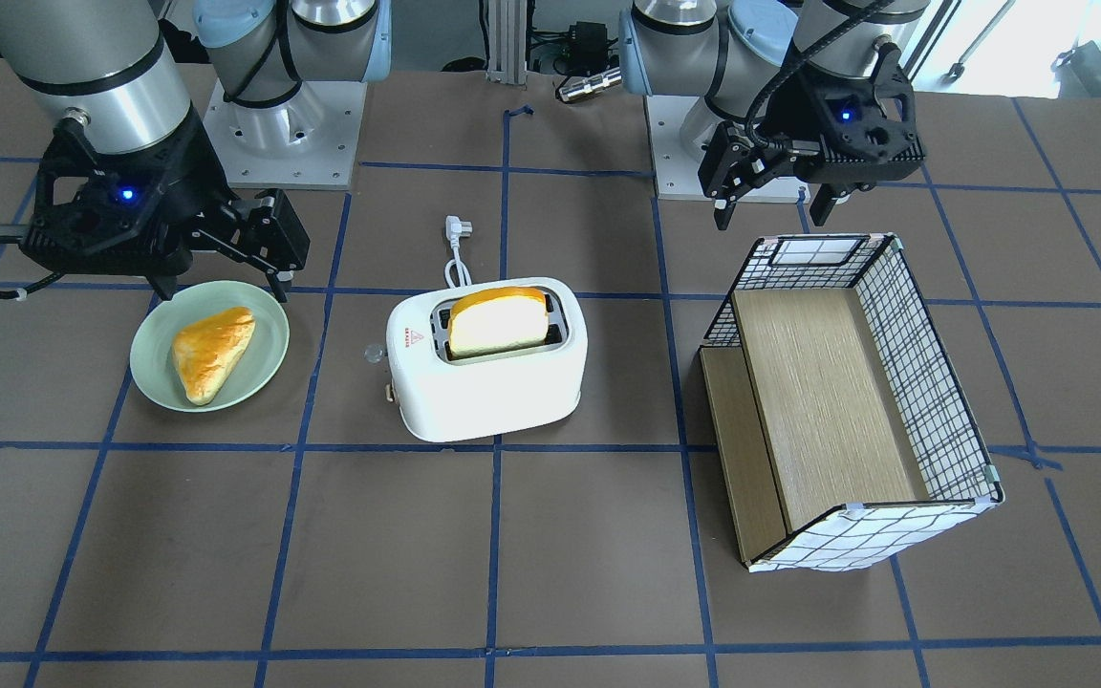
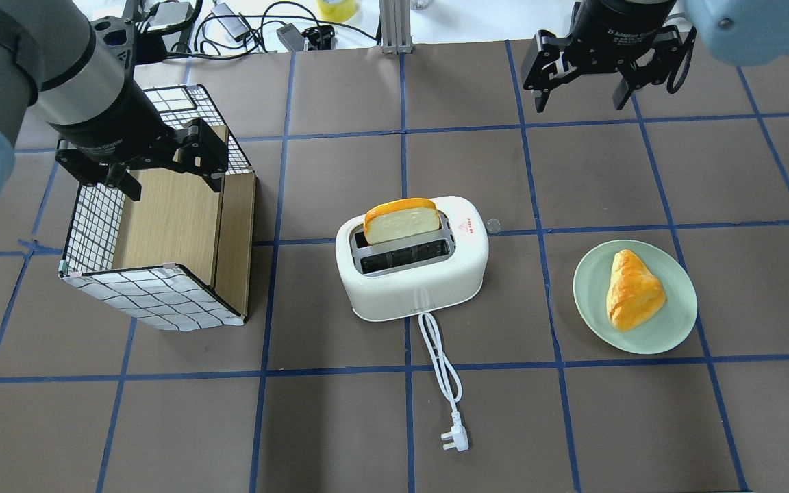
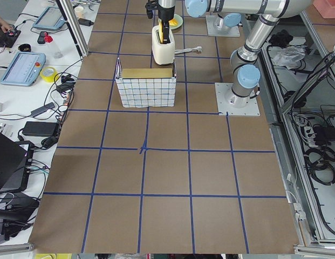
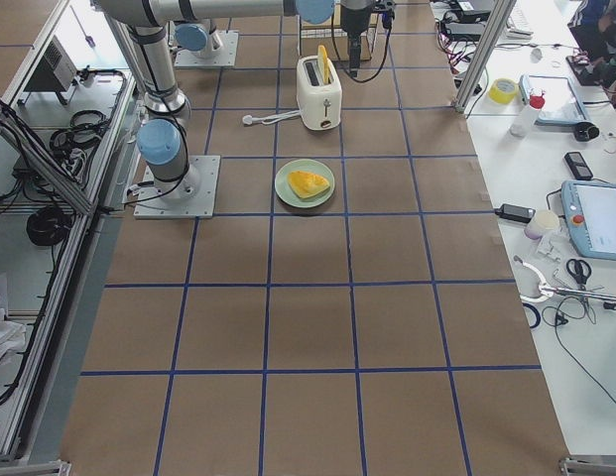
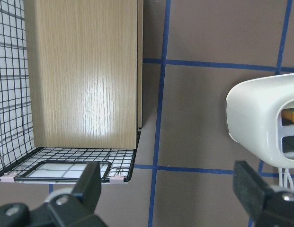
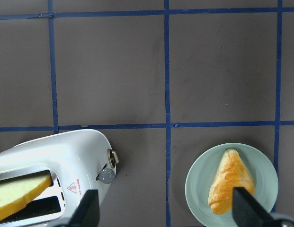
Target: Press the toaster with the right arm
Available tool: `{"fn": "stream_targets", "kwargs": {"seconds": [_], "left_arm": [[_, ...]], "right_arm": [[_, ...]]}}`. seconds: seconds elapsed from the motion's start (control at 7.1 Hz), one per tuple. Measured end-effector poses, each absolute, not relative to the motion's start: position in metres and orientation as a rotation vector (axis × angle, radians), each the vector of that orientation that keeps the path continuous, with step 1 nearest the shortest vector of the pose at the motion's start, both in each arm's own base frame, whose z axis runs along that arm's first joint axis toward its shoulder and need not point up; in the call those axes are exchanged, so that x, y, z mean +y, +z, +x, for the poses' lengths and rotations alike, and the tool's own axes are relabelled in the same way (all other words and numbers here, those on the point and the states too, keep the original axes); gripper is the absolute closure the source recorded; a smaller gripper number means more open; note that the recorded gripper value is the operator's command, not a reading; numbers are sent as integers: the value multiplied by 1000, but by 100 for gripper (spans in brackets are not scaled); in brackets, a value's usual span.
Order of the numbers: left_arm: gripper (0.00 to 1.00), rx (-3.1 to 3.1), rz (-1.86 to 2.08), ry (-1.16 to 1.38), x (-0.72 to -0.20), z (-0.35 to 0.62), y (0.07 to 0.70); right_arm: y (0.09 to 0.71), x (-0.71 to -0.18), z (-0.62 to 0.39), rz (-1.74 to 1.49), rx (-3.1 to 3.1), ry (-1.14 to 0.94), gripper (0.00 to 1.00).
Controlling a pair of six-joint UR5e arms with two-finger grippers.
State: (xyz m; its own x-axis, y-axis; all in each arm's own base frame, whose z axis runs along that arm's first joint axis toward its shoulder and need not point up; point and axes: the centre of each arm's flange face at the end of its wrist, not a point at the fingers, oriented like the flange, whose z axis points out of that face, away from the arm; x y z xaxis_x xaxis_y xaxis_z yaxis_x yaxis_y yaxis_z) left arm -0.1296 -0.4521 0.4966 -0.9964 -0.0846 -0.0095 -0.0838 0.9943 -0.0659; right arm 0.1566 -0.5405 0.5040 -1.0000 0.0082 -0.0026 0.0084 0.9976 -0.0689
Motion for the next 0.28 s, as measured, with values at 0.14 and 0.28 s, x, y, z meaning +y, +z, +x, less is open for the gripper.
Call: {"fn": "stream_targets", "kwargs": {"seconds": [0.14, 0.28], "left_arm": [[0, 3125, -132, -103, -452, -130, 497], [0, 3125, -132, -103, -452, -130, 497]], "right_arm": [[503, -540, 157, 9, 3135, -107, 0], [503, -540, 157, 7, 3133, -104, 0]]}}
